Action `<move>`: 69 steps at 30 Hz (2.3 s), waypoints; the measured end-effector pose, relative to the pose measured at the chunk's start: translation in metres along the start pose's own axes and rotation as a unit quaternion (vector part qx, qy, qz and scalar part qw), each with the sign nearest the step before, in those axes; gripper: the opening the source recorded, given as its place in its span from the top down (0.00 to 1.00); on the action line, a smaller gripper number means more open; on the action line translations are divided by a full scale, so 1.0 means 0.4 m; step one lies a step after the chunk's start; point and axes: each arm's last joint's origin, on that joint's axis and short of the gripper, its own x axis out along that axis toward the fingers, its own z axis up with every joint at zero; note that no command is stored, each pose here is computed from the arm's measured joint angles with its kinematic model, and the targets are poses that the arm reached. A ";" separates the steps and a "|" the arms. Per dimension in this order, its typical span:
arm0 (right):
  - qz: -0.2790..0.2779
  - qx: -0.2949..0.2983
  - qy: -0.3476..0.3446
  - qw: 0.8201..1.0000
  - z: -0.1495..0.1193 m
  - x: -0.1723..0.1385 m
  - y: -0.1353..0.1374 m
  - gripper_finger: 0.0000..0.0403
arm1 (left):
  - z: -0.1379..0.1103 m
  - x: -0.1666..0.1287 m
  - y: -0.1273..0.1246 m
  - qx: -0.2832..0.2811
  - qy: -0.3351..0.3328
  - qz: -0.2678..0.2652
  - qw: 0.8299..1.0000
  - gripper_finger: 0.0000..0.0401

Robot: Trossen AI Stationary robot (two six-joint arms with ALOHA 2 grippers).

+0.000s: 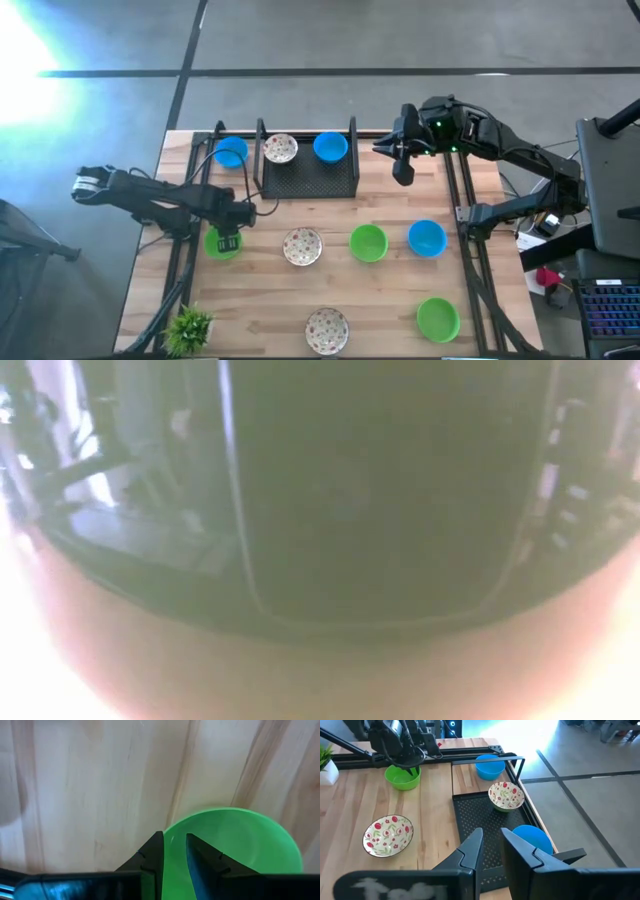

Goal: Pick & Place Mini bowls
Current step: Put the middle left green bowl on the shelf

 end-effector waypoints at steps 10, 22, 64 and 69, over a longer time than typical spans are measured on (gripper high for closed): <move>0.000 0.000 0.000 1.000 0.000 0.000 0.000 0.85 | -0.019 0.034 0.001 -0.009 0.017 0.007 1.000 0.81; 0.000 0.000 0.000 1.000 0.000 0.000 0.000 0.86 | -0.009 0.021 0.001 -0.009 0.004 0.008 1.000 0.81; -0.001 0.000 0.000 1.000 0.000 0.000 0.000 0.86 | 0.027 0.083 -0.014 0.007 0.082 0.025 0.996 0.85; -0.001 0.000 0.000 1.000 0.000 0.000 0.000 0.86 | 0.029 0.080 -0.016 0.009 0.082 0.013 0.996 0.97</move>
